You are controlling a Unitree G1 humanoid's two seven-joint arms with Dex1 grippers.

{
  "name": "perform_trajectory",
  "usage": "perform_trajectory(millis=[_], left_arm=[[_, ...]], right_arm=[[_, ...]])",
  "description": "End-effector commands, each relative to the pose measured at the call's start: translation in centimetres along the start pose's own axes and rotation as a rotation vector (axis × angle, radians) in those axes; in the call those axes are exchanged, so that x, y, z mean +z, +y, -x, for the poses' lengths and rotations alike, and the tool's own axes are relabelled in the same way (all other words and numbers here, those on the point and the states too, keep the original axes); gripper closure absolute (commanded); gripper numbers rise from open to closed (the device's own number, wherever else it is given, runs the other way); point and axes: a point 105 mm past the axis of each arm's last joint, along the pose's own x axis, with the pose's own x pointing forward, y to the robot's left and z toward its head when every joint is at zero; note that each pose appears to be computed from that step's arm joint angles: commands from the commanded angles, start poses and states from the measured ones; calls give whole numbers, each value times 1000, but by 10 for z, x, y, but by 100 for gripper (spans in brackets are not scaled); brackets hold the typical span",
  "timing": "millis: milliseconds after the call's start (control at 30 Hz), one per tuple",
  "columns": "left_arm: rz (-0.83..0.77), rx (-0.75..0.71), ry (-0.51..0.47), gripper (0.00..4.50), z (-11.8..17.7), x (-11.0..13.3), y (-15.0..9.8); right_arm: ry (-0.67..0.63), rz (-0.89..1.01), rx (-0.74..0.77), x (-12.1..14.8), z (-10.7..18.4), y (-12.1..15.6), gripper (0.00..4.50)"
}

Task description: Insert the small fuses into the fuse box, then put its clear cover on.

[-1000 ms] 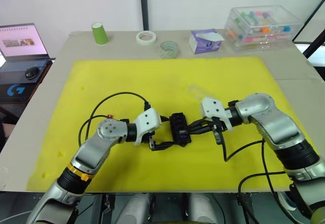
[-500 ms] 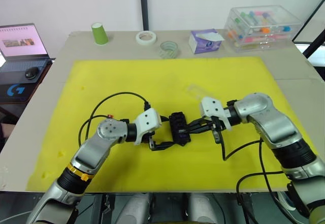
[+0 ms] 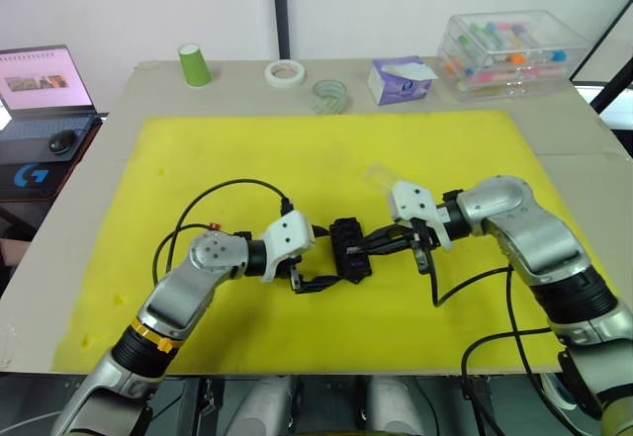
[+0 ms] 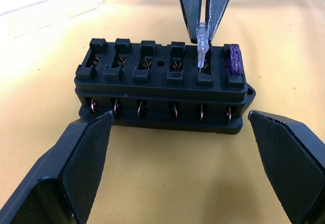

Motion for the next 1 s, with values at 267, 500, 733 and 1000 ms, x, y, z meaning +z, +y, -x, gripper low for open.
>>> perform_trajectory(millis=[267, 500, 733, 1000], left_arm=[[-38, 1, -24, 3, 1, 9, 0], [-39, 0, -23, 3, 1, 9, -1], [-39, -2, -24, 3, 1, 9, 0], [-39, 0, -26, 3, 0, 10, 0]], right_arm=[[18, 53, 1, 3, 3, 3, 450], [21, 50, 8, 1, 0, 6, 450], [21, 55, -26, 0, 1, 0, 450], [77, 64, -16, -12, -3, 2, 450]])
